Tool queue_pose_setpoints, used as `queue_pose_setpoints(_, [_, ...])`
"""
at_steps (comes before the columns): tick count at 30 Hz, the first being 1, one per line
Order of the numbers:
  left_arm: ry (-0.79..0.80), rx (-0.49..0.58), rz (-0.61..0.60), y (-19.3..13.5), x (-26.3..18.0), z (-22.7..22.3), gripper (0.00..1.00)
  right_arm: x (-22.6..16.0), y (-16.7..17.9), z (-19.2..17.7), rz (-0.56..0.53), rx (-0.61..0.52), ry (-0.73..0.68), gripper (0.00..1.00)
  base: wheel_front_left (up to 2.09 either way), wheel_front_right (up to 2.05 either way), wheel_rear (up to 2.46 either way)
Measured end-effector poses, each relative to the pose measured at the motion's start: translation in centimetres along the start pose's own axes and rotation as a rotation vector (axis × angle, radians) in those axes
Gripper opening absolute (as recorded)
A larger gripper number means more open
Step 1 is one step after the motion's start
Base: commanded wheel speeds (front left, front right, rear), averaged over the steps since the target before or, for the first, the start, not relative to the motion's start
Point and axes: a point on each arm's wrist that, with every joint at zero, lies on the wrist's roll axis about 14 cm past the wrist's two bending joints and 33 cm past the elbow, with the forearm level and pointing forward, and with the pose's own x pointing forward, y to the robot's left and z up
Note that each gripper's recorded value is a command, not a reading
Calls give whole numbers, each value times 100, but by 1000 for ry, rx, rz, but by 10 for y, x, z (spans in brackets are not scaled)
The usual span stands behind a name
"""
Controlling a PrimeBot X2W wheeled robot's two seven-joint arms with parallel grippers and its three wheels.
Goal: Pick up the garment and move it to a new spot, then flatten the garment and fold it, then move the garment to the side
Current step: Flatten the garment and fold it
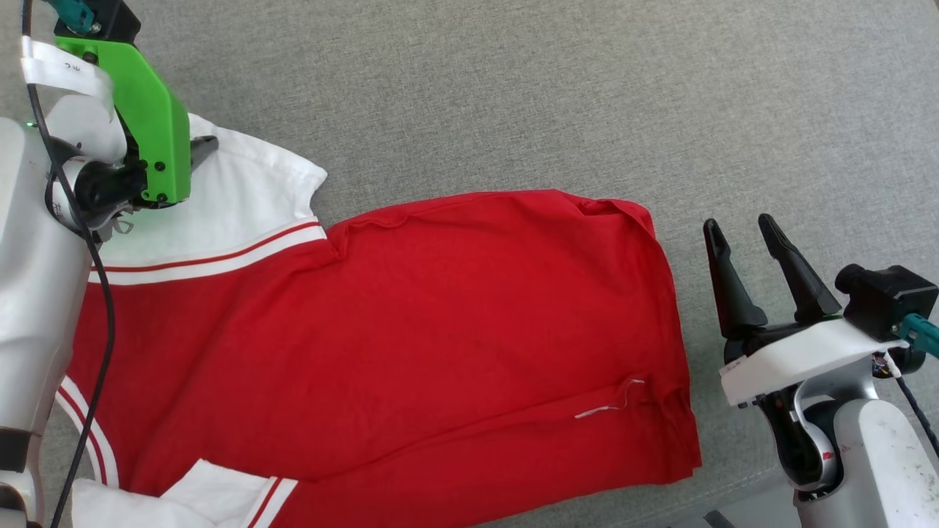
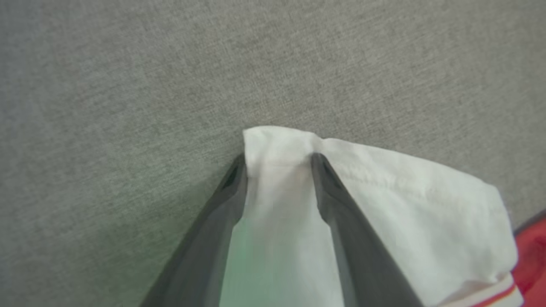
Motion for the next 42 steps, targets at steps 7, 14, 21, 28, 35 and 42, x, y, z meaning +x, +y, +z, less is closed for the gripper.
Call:
queue_pose_setpoints(7, [-37, 2, -10, -7, -2, 3, 0, 7, -2, -8, 18, 28, 72, 100, 0, 0, 0])
queue_pose_setpoints(14, [-139, 18, 7, -3, -22, 13, 0, 19, 10, -21, 138, -21, 265, 100, 0, 0, 0])
queue_pose_setpoints(21, [-281, 48, 49, 9, -60, 29, 0, 28, 42, -32, 312, -143, 485, 100, 0, 0, 0])
queue_pose_setpoints(28, [-344, 67, 70, 13, -88, 26, 0, 42, 64, -52, 411, -242, 657, 100, 0, 0, 0])
queue_pose_setpoints(35, [-334, 29, 93, 21, -95, 0, 0, 45, 61, -85, 416, -277, 867, 100, 0, 0, 0])
queue_pose_setpoints(42, [-355, -2, 89, 19, -105, -13, 0, 51, 62, -76, 410, -230, 858, 0, 0, 0, 0])
